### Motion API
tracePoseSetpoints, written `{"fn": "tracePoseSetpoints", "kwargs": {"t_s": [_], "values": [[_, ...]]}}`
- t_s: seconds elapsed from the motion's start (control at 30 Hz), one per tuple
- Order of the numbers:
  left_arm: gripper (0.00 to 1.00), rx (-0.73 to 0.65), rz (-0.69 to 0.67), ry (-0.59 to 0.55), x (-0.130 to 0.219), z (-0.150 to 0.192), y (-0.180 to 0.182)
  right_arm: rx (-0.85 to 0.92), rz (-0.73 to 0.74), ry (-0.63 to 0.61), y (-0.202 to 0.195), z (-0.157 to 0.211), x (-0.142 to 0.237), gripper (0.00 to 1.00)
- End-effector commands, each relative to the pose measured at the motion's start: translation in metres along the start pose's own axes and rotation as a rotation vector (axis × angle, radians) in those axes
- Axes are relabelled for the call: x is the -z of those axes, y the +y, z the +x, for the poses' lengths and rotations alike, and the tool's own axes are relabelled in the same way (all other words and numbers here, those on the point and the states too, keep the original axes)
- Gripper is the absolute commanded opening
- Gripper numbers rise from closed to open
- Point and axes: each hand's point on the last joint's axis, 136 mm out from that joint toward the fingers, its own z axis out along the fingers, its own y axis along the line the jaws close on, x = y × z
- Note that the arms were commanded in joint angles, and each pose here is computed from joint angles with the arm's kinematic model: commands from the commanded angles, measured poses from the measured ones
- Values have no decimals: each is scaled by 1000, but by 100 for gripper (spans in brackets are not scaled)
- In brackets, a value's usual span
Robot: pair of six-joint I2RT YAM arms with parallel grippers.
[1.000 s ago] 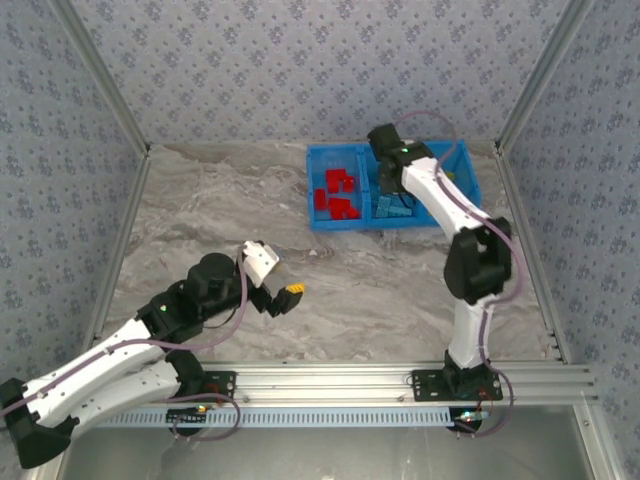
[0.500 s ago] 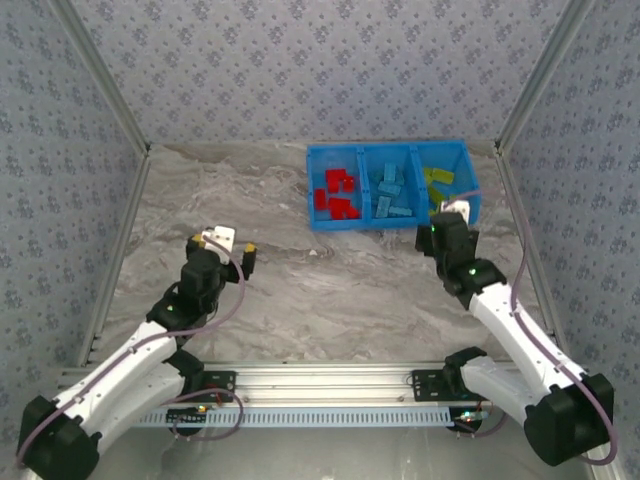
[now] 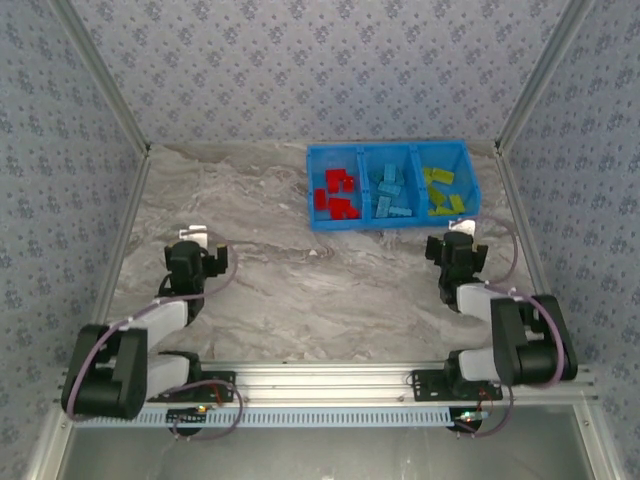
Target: Sort the legos into containers by color
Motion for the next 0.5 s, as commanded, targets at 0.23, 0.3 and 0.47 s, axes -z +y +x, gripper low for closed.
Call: {"fn": "tracePoseSetpoints", "kwargs": {"t_s": [0.23, 0.3, 0.47], "values": [[99, 140, 113, -103, -50, -34, 2, -21, -101, -107, 10, -25, -15, 100], [99, 138, 110, -104, -50, -34, 3, -5, -139, -95, 16, -24, -16, 100], [99, 135, 109, -105, -50, -34, 2, -7, -142, -96, 15, -24, -16, 100]]}}
